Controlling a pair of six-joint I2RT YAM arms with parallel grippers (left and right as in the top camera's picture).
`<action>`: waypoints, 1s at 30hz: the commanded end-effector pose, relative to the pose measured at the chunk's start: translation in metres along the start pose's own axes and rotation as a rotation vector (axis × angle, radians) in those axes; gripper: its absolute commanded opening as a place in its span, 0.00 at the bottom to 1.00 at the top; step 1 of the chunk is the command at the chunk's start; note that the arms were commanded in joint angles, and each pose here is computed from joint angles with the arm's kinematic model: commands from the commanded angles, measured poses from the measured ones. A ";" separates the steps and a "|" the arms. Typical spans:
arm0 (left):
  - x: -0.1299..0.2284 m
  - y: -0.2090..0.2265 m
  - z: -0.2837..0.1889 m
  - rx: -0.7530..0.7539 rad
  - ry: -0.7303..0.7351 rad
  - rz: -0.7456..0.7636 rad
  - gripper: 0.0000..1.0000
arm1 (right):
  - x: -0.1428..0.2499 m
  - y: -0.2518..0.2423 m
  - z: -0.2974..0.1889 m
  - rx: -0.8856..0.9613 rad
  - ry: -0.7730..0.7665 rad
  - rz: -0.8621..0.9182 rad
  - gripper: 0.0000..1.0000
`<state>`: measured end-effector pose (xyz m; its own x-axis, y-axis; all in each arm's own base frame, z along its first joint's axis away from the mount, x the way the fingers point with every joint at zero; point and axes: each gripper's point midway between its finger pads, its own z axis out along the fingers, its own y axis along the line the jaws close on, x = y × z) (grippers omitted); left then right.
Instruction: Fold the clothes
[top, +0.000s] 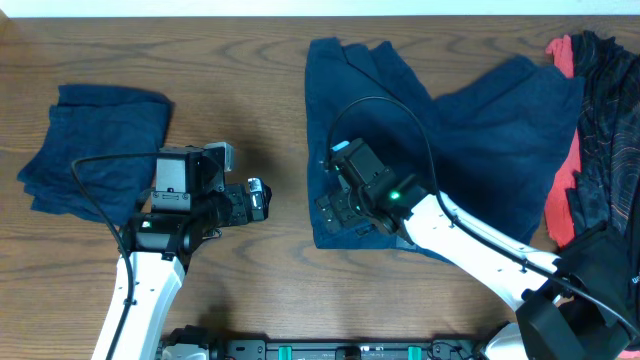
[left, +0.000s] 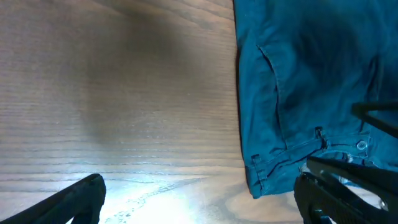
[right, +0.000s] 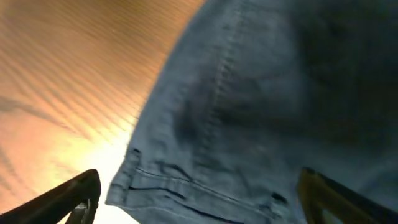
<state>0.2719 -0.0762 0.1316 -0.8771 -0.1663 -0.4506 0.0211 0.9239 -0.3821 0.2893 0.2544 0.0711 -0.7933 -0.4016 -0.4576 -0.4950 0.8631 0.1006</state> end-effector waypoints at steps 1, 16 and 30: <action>-0.006 -0.002 -0.002 0.000 -0.014 -0.007 0.98 | -0.008 -0.041 -0.014 0.162 -0.043 0.107 0.99; 0.035 -0.049 0.053 0.091 0.207 -0.015 0.98 | -0.002 -0.162 -0.117 0.358 -0.176 0.437 0.99; 0.086 -0.076 0.132 0.063 0.392 -0.092 0.83 | 0.022 -0.173 -0.118 0.389 -0.089 0.474 0.99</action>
<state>0.2569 -0.1998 0.0201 -0.9925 -0.0722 -0.0986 -0.0191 0.8886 -0.4584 0.3148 0.0622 0.1451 -0.8597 0.0471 -0.5086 0.0629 0.9979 -0.0139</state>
